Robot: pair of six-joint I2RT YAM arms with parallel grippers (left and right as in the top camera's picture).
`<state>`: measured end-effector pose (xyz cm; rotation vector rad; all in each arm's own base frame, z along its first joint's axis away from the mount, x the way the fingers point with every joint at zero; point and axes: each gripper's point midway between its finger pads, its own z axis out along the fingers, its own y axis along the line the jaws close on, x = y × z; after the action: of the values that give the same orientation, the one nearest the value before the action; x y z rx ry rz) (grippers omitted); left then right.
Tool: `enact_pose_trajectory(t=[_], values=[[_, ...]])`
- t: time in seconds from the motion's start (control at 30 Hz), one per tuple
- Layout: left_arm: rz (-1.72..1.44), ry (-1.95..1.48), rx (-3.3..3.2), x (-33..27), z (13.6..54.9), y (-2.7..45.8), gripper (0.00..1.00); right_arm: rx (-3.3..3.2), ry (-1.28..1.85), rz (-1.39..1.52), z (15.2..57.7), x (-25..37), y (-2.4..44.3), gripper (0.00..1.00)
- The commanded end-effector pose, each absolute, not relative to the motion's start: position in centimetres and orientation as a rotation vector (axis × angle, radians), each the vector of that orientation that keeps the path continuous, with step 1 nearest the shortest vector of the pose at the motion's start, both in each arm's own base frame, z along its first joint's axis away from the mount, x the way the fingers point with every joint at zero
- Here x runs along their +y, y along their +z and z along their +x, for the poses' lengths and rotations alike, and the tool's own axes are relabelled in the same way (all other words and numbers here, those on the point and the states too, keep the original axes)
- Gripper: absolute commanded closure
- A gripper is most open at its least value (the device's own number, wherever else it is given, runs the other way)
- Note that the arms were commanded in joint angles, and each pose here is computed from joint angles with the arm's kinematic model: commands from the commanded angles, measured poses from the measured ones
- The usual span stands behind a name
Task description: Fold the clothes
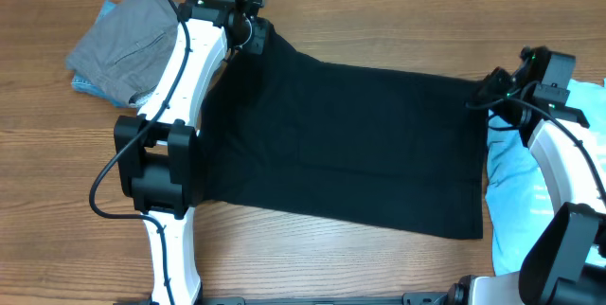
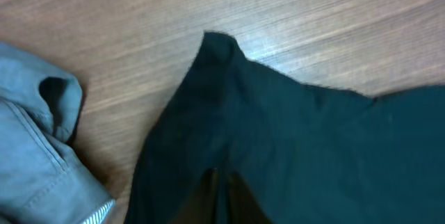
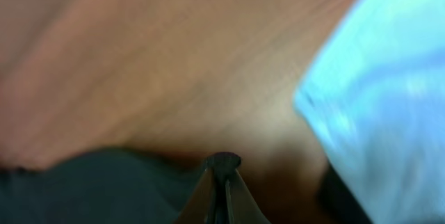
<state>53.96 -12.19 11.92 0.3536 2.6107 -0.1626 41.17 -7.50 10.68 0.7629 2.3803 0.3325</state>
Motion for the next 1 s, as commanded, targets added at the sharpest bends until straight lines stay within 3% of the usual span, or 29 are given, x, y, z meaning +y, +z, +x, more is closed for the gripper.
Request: enact_pose_trajectory(t=[0.0,0.07,0.13,0.23,0.4,0.57,0.97], values=[[0.345,-0.197,2.625,-12.2,53.5,12.4,0.96,2.42,0.266,0.794,40.2,-8.2,10.0,0.96],[0.347,-0.197,2.633,-12.1,53.3,12.3,0.91,2.45,0.252,0.812,39.4,-8.2,9.5,0.96],[0.346,-0.198,2.61,-12.2,53.8,12.5,0.62,2.462,0.248,0.818,39.2,-8.2,9.3,0.96],[0.352,-0.207,2.542,-12.6,55.1,13.4,0.46,2.489,0.249,0.83,38.6,-8.0,9.0,0.96],[0.388,-0.2,2.457,-13.1,56.8,14.1,0.45,2.62,0.246,0.895,35.5,-7.1,7.4,0.96],[0.426,-0.187,2.438,-13.4,58.3,11.5,0.42,2.703,0.185,0.98,33.0,-7.2,6.5,0.96],[0.406,-0.331,2.396,-15.8,60.8,6.2,0.4,2.705,0.18,0.98,33.0,-7.3,6.5,0.96]])
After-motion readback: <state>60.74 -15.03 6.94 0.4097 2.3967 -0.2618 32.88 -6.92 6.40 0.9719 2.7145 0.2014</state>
